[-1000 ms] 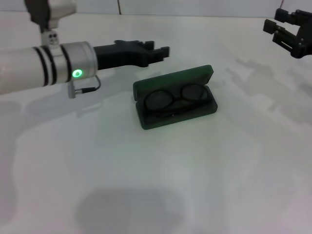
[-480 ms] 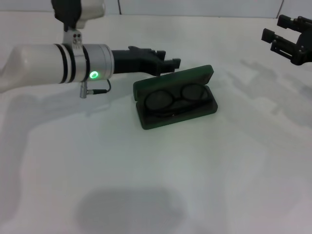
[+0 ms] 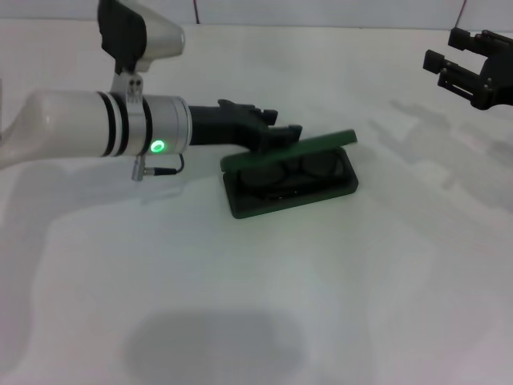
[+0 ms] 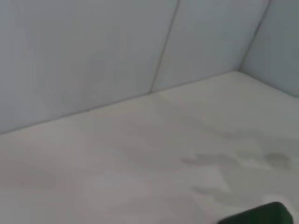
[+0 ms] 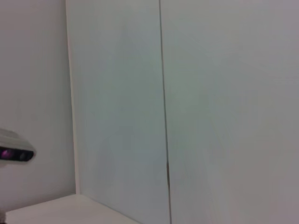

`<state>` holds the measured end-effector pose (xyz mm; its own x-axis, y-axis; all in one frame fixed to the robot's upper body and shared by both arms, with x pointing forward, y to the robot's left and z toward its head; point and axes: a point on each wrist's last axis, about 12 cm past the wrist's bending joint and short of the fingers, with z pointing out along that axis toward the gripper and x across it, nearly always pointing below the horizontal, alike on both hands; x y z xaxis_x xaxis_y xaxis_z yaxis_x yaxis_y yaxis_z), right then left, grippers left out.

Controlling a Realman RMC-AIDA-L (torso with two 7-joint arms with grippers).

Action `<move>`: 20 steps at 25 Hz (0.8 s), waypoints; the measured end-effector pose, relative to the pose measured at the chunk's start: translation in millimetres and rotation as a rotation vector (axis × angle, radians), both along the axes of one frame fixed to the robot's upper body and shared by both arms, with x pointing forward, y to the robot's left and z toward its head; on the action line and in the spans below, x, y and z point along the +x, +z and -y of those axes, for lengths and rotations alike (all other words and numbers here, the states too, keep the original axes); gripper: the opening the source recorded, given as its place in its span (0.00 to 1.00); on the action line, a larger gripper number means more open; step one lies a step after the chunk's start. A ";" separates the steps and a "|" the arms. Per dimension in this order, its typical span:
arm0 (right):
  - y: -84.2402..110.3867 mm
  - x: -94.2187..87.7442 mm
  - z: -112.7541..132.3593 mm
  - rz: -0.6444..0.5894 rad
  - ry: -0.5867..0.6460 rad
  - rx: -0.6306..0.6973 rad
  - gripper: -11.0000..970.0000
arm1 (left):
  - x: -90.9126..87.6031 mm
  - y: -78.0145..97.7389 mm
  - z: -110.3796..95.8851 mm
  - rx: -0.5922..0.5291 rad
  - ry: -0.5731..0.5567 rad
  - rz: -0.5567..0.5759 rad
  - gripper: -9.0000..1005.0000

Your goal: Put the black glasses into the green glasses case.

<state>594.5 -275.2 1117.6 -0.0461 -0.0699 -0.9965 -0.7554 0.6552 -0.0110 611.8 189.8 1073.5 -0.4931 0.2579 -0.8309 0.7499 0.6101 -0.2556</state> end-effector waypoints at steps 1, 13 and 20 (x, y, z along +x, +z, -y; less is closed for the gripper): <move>-0.3 0.4 -0.6 -0.001 0.000 0.002 0.56 | -1.9 -1.7 0.3 0.007 -0.011 0.004 0.57; -2.0 0.8 -9.7 -0.007 0.044 -0.003 0.56 | -18.4 -11.0 -2.1 -0.012 -0.075 0.100 0.57; 1.6 -20.3 -32.5 0.015 0.315 -0.018 0.57 | -82.0 22.2 -33.8 -0.390 -0.328 0.462 0.57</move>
<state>574.2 -242.8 1119.1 -0.0050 -0.0963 -0.9953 -0.9208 0.3886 -0.0330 529.8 223.6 1095.6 -0.0130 -0.0277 -0.9995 0.9650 0.2615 -0.0198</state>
